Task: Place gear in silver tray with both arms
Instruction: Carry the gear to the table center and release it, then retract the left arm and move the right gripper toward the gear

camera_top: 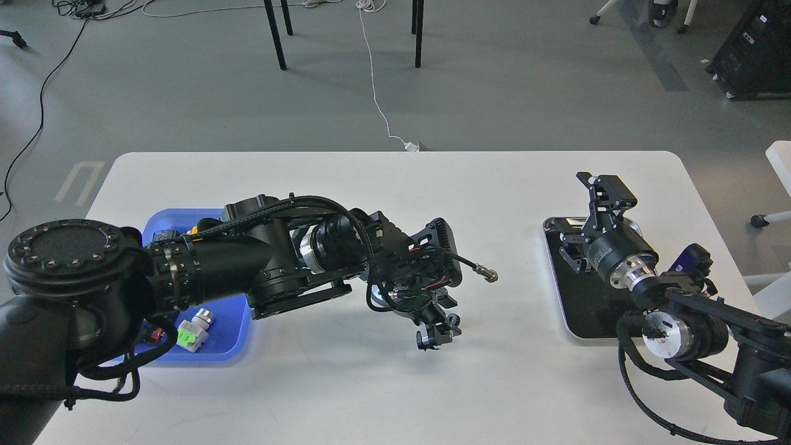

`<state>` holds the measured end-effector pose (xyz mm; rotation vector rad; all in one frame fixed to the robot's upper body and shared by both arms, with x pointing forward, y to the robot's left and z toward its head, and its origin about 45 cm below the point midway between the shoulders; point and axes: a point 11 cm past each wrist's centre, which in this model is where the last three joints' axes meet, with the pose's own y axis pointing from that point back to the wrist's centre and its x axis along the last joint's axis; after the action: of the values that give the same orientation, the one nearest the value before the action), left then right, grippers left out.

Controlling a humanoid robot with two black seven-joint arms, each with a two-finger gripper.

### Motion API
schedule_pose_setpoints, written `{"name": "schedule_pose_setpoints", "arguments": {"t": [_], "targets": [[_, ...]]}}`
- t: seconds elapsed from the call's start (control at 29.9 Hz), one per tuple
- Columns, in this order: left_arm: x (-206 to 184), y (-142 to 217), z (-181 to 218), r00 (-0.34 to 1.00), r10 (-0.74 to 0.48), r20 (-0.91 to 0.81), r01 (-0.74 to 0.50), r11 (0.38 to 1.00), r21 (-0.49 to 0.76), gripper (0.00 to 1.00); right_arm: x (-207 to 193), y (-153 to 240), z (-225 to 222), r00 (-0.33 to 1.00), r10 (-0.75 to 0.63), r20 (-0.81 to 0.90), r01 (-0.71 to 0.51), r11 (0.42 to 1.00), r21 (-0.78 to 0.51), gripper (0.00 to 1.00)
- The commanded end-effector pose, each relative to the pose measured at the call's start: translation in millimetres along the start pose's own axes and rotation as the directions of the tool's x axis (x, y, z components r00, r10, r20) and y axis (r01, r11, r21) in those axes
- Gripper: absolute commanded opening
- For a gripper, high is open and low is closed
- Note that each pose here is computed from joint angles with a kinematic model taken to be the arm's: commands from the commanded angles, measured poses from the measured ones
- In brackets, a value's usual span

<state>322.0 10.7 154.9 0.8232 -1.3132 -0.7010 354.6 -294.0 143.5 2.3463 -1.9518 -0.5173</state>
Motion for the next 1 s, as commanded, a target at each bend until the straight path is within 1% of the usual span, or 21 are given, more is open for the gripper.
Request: {"name": "schedule_pose_setpoints", "arguments": {"t": [0.0, 0.07, 0.13, 0.17, 0.23, 0.3, 0.33, 0.37, 0.4, 0.47, 0.53, 0.6, 0.67, 0.74, 0.8, 0.87, 0.9, 0.97], "targets": [[9, 1, 7, 1.000, 0.024, 0.017, -0.024, 1.000, -0.019, 0.79, 1, 0, 0, 1.000, 0.002, -0.002, -0.002, 1.000, 0.000, 0.97], [15, 4, 8, 0.999, 0.034, 0.027, -0.034, 0.999, -0.021, 0.83, 1, 0, 0, 1.000, 0.001, -0.001, -0.001, 1.000, 0.000, 0.97], [27, 8, 14, 0.997, 0.074, 0.032, -0.072, 0.997, -0.038, 0.86, 1, 0, 0, 1.000, 0.001, -0.001, -0.001, 1.000, 0.000, 0.97], [38, 12, 16, 0.993, 0.115, 0.011, -0.114, 0.992, -0.054, 0.88, 1, 0, 0, 1.000, 0.001, -0.001, -0.001, 1.000, 0.000, 0.97], [48, 35, 2, 0.976, 0.205, -0.080, -0.209, 0.977, -0.044, 0.92, 0, 0, 0, 1.000, -0.003, -0.002, 0.003, 1.000, -0.002, 0.97], [54, 64, -13, 0.918, 0.328, -0.221, -0.344, 0.938, -0.037, 0.93, -4, -1, -1, 1.000, -0.017, -0.011, 0.017, 1.000, 0.001, 0.97], [53, 75, -17, 0.876, 0.381, -0.296, -0.410, 0.911, -0.039, 0.94, -5, -1, -2, 0.999, -0.029, -0.034, 0.029, 1.000, 0.003, 0.97], [43, 84, -22, 0.808, 0.430, -0.403, -0.482, 0.875, -0.033, 0.97, -8, -1, -3, 0.997, -0.049, -0.067, 0.049, 0.999, 0.008, 0.97], [33, 92, -28, 0.737, 0.465, -0.492, -0.541, 0.841, -0.015, 0.98, -10, 0, -3, 0.992, -0.068, -0.104, 0.070, 0.998, 0.010, 0.97], [14, 111, -39, 0.532, 0.535, -0.657, -0.673, 0.737, 0.056, 0.98, -14, 1, -2, 0.973, -0.115, -0.200, 0.120, 0.993, 0.012, 0.97], [-9, 127, -42, 0.279, 0.563, -0.778, -0.779, 0.606, 0.160, 0.98, -17, 7, 5, 0.931, -0.177, -0.320, 0.180, 0.983, -0.020, 0.97], [-43, 135, -38, 0.076, 0.542, -0.837, -0.807, 0.526, 0.268, 0.98, -21, 8, 5, 0.866, -0.241, -0.438, 0.244, 0.968, -0.051, 0.97], [-68, 143, -34, -0.089, 0.515, -0.852, -0.810, 0.460, 0.363, 0.98, -26, 9, 3, 0.782, -0.306, -0.543, 0.304, 0.948, -0.096, 0.97], [-93, 147, -30, -0.244, 0.486, -0.839, -0.795, 0.395, 0.460, 0.98, -26, 9, -2, 0.692, -0.355, -0.629, 0.344, 0.928, -0.145, 0.97], [-124, 154, -32, -0.410, 0.476, -0.778, -0.750, 0.309, 0.585, 0.98, -32, 4, -12, 0.592, -0.394, -0.703, 0.389, 0.904, -0.179, 0.98], [-149, 159, -30, -0.520, 0.465, -0.717, -0.700, 0.248, 0.669, 0.98, -37, 2, -18, 0.489, -0.428, -0.760, 0.422, 0.879, -0.224, 0.98], [-167, 157, -24, -0.585, 0.448, -0.676, -0.659, 0.223, 0.718, 0.98, -41, 1, -21, 0.410, -0.451, -0.793, 0.444, 0.858, -0.258, 0.98], [-168, 157, -24, -0.586, 0.448, -0.676, -0.659, 0.223, 0.719, 0.98, -41, 1, -22, 0.409, -0.451, -0.793, 0.444, 0.858, -0.258, 0.98]]}}
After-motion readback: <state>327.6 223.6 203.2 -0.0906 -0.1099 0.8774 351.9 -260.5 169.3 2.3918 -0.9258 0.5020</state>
